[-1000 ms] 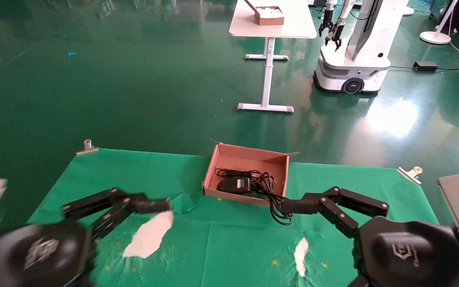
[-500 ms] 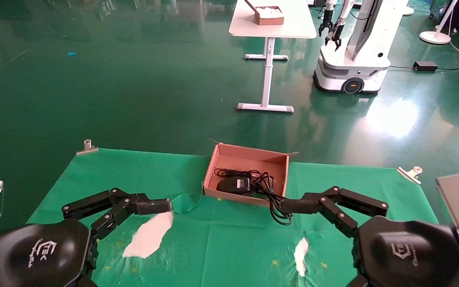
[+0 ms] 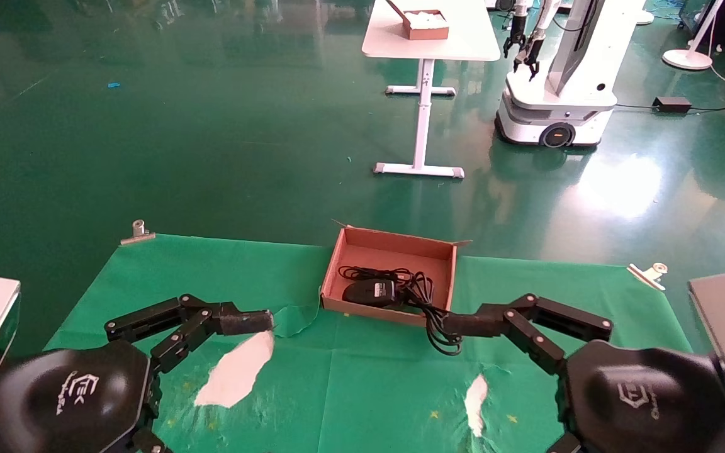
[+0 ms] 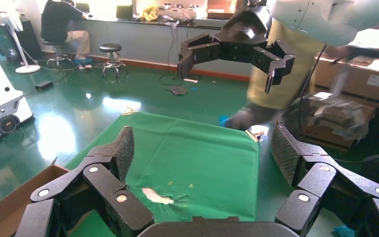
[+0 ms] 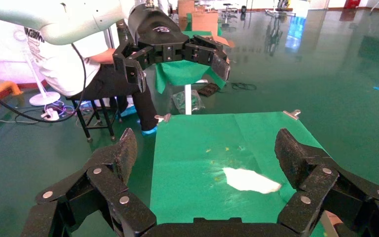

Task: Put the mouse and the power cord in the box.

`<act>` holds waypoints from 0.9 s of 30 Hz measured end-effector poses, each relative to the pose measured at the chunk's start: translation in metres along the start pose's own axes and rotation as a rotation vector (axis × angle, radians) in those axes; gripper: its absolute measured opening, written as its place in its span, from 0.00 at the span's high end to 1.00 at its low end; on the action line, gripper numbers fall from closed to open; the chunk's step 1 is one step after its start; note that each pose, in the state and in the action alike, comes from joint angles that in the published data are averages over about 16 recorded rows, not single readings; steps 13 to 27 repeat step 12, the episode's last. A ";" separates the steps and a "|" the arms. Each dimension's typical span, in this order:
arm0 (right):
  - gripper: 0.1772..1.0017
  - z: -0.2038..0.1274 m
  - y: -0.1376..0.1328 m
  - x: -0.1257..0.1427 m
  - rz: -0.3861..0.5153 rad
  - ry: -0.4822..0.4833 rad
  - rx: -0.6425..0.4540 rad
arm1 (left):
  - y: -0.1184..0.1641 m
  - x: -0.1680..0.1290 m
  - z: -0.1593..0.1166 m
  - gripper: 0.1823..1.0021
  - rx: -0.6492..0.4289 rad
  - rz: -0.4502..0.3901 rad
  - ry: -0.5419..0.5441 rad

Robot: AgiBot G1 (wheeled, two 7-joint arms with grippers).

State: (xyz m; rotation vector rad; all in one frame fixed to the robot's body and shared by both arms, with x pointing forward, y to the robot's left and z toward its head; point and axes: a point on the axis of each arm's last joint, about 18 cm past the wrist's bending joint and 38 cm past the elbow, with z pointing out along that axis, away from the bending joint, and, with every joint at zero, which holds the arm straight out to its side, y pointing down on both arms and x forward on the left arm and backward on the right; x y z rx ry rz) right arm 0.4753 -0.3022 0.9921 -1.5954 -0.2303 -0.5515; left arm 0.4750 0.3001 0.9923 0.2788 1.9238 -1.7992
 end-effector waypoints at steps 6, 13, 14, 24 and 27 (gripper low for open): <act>0.00 0.000 0.000 0.000 0.000 0.000 0.000 | 0.001 -0.001 0.000 0.00 -0.001 -0.002 -0.002; 0.00 0.000 0.000 0.000 0.000 0.001 0.000 | 0.001 -0.001 0.001 0.00 -0.002 -0.002 -0.002; 0.00 0.000 0.000 0.000 0.000 0.001 0.000 | 0.001 -0.001 0.001 0.00 -0.002 -0.002 -0.002; 0.00 0.000 0.000 0.000 0.000 0.001 0.000 | 0.001 -0.001 0.001 0.00 -0.002 -0.002 -0.002; 0.00 0.000 0.000 0.000 0.000 0.001 0.000 | 0.001 -0.001 0.001 0.00 -0.002 -0.002 -0.002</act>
